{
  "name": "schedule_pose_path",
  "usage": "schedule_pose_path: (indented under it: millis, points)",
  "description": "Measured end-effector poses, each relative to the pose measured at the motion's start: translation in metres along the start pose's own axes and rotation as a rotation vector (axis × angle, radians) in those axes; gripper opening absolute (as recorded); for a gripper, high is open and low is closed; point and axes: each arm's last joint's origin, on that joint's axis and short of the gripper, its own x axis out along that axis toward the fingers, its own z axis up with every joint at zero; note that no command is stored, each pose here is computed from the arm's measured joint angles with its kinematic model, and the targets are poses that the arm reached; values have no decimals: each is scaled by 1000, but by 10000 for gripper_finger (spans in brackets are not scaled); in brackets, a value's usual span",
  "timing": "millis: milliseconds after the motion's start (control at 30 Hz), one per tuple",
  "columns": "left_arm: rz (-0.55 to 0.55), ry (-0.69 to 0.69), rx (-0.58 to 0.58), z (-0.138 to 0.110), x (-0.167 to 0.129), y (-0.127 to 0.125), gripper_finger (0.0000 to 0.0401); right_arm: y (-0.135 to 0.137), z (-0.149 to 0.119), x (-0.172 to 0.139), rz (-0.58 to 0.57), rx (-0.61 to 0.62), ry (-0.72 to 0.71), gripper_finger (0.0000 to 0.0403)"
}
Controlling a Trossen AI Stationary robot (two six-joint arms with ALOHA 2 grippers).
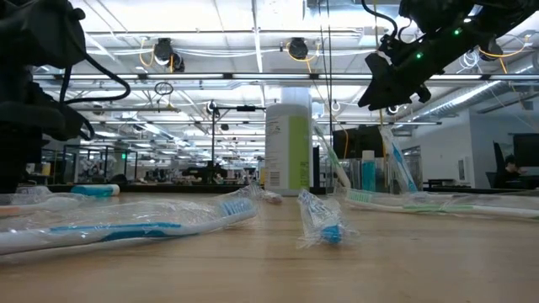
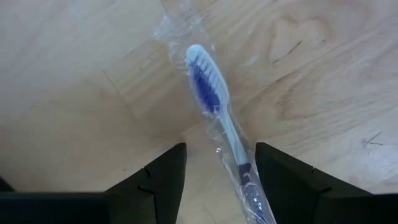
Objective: Pick & Place toothbrushing station
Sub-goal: Put the bottom purple toothbrush into the transparent organizer
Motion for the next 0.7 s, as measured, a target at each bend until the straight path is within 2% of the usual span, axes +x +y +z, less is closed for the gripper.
schedule_pose_path:
  millis: [100,300,533,700]
  points:
    - [2,2,21,0,0,0,188,0,0,0,0,0,0,171]
    - [20,2,24,0,1,2,114,0,0,0,0,0,0,170]
    - [28,-16,-66,4,0,2,65,0,0,0,0,0,0,169]
    - [-65,-159,-113,17,-12,-13,40,0,0,0,0,0,-1,170]
